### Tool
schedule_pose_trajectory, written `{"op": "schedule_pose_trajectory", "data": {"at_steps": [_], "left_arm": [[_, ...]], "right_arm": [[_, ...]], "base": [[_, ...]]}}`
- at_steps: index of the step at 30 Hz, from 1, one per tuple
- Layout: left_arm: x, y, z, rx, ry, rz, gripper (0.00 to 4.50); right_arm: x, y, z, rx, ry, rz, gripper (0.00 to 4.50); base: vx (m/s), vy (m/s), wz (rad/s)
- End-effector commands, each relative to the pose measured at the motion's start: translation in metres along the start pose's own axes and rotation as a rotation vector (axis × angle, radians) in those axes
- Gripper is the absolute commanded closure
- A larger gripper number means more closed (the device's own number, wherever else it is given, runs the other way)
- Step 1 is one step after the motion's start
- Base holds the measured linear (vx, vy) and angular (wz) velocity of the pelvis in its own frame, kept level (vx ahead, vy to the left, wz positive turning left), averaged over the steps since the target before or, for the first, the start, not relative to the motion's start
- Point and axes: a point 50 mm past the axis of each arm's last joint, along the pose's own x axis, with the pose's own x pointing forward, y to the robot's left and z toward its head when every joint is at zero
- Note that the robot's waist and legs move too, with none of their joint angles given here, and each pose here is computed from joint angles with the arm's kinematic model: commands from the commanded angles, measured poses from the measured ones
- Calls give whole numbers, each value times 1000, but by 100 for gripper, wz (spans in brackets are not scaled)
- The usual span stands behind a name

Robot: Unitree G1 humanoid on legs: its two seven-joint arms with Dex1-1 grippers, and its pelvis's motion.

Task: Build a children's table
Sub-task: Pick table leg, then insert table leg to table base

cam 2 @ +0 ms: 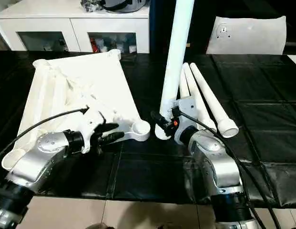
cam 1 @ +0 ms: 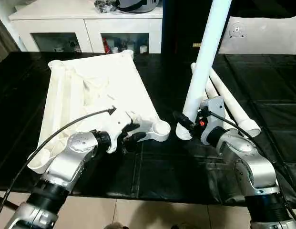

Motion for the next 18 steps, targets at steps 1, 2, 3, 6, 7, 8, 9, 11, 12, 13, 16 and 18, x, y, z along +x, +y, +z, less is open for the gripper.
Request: {"op": "schedule_pose_trajectory", "data": {"at_steps": [1,2,3,6,7,8,9,11,12,13,16,18], "left_arm": [[0,8,-5,47,41,20,304],[1,10,-7,53,49,22,304],[2,11,-9,51,53,15,304],[3,11,-10,32,50,-13,304],[4,9,-12,14,57,-47,304],[4,9,-13,13,68,-63,304],[4,9,-14,15,75,-71,304],[5,8,-17,3,91,-94,304],[6,9,-18,16,99,-105,304],[6,10,-19,38,108,-111,304],[6,13,-19,45,110,-111,340],[5,15,-18,46,106,-118,343]], "right_arm": [[0,4,7,-17,-32,12,259],[0,4,7,-19,-30,15,259],[0,4,7,-22,-28,19,259],[0,4,6,-23,-25,26,259],[0,5,6,-26,-21,32,259],[0,4,6,-28,-20,35,259],[0,4,6,-29,-19,36,259],[0,4,6,-33,-18,39,259],[1,4,6,-34,-17,41,259],[1,4,7,-36,-16,43,259],[1,4,7,-40,-15,50,259],[1,4,7,-42,-15,52,259]], "base": [[0,0,0],[0,0,0],[0,0,0],[0,0,0],[0,0,0],[0,0,0],[0,0,0],[0,0,0],[0,0,0],[0,0,0],[0,0,0],[0,0,0]]}}
